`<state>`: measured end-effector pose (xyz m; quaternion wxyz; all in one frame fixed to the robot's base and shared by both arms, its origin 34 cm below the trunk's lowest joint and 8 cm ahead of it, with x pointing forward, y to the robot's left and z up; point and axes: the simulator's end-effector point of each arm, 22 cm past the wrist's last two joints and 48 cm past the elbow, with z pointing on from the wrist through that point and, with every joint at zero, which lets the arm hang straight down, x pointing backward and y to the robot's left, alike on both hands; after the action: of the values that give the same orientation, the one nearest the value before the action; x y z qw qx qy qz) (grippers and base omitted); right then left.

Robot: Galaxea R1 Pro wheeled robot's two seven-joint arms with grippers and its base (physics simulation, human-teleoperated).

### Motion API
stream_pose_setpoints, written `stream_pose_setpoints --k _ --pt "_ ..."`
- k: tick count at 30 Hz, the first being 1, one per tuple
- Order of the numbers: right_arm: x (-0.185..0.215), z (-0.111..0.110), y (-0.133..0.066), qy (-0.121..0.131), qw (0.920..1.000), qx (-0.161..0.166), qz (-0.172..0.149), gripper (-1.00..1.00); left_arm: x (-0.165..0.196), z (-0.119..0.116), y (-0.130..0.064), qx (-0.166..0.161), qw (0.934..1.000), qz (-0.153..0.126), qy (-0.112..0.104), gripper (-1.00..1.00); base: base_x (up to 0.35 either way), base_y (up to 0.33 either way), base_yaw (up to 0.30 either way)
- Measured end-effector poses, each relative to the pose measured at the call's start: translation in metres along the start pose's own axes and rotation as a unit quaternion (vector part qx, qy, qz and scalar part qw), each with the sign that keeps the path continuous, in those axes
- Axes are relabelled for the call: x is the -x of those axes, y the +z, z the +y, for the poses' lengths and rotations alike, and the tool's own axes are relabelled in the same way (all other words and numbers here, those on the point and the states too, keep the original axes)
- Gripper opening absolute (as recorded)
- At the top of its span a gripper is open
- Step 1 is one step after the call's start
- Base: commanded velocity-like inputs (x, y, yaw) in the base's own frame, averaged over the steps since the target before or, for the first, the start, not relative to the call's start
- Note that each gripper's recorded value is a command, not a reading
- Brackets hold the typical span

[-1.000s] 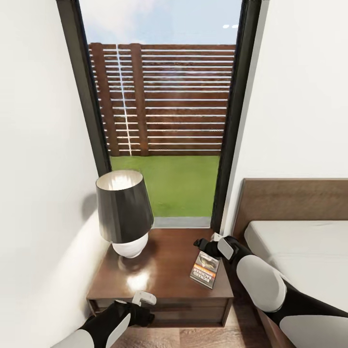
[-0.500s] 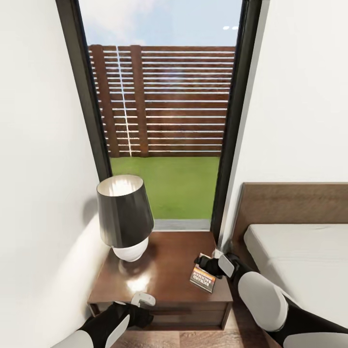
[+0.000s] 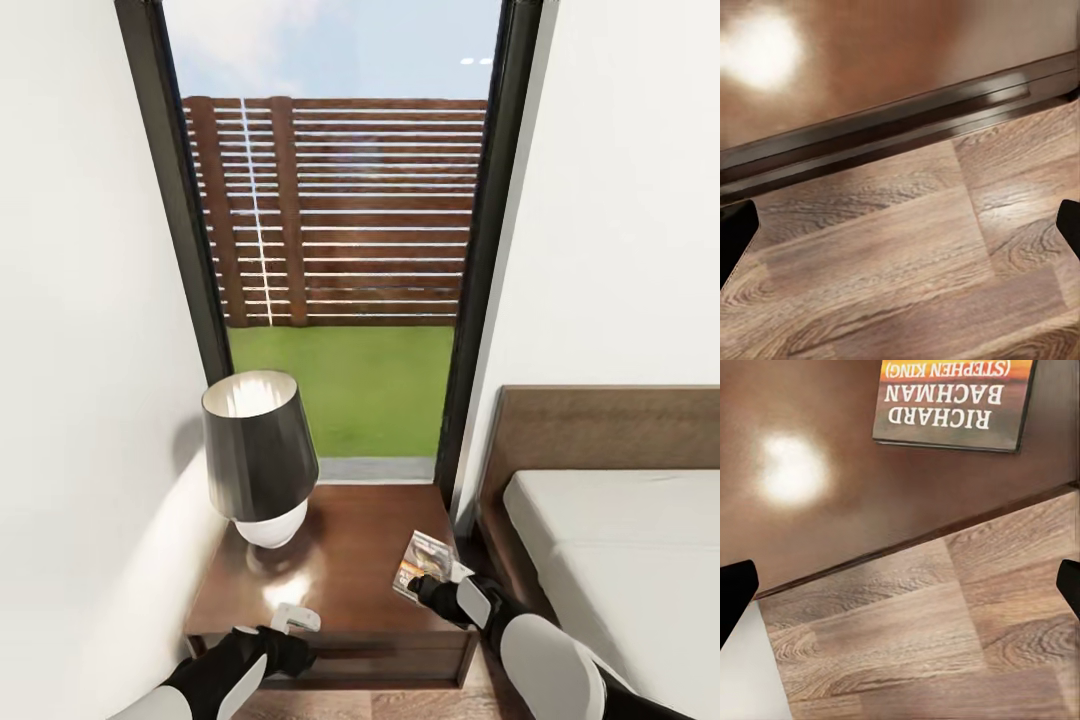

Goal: In the bedroom, move the book from the bed onto either nightstand, and place the two sandals side by side next to the bed.

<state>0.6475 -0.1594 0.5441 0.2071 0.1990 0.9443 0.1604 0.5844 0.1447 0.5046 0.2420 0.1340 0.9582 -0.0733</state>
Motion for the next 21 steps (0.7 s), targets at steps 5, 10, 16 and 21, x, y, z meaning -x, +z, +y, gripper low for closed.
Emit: stream_pose_setpoints --k 5,10,16,21 --pt "-0.021 -0.018 -0.001 0.004 0.9999 -0.013 -0.003 1.00 -0.009 0.014 -0.004 0.016 0.9998 -0.010 -0.002 1.00 0.000 0.000 0.000" --pt "-0.035 -0.031 -0.005 0.007 0.9996 -0.024 -0.011 1.00 -0.016 0.027 -0.010 0.030 0.9993 -0.020 -0.003 1.00 0.000 0.000 0.000" --pt "-0.054 -0.043 -0.012 0.008 0.9994 -0.034 -0.005 1.00 -0.012 0.033 -0.019 0.037 0.9987 -0.034 -0.002 1.00 0.000 0.000 0.000" --pt "-0.068 -0.053 -0.018 0.010 0.9990 -0.043 -0.003 1.00 -0.009 0.034 -0.027 0.039 0.9985 -0.038 -0.003 1.00 0.000 0.000 0.000"
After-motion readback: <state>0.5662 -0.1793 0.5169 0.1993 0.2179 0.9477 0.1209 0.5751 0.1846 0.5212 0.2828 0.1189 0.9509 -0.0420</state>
